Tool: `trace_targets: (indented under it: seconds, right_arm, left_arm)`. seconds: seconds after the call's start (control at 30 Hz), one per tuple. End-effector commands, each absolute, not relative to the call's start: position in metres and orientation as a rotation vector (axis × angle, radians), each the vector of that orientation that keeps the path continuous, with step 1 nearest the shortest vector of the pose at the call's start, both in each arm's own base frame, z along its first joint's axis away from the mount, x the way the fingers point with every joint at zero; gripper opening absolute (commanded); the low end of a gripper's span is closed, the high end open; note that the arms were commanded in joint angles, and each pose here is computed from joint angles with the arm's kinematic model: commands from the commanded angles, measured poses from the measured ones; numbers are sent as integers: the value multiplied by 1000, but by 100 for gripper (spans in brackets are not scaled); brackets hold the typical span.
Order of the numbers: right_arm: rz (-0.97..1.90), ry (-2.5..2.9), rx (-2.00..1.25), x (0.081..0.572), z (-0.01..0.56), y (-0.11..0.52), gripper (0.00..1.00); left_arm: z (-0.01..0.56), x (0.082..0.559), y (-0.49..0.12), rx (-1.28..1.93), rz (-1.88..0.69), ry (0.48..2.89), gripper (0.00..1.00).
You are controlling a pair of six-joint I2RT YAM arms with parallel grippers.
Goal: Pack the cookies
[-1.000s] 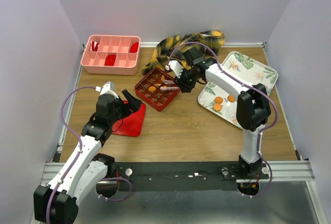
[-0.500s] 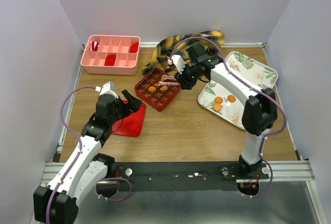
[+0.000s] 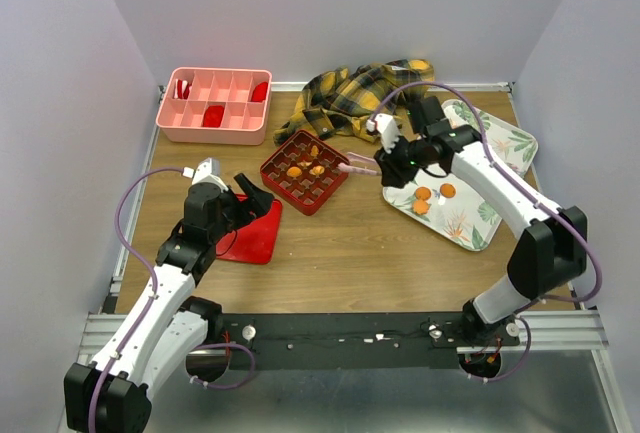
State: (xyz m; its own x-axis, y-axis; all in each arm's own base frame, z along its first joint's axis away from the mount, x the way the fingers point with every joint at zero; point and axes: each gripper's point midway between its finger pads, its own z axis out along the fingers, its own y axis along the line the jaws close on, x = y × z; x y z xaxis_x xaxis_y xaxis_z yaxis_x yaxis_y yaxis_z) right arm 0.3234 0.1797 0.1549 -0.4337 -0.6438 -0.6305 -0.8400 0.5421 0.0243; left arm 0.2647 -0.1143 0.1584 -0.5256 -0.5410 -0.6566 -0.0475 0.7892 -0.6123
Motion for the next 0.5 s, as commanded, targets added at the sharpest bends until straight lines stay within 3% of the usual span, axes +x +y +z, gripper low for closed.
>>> trace_targets:
  seconds: [0.0,0.47]
  right_arm:
    - [490,2308,-1052,300,146,143,44]
    - [304,2515,-839,251,101,23,44]
  left_arm:
    - [156,266,-113,-447,-669,2050,99]
    - [150,264,-118,-438,-705,2064,99]
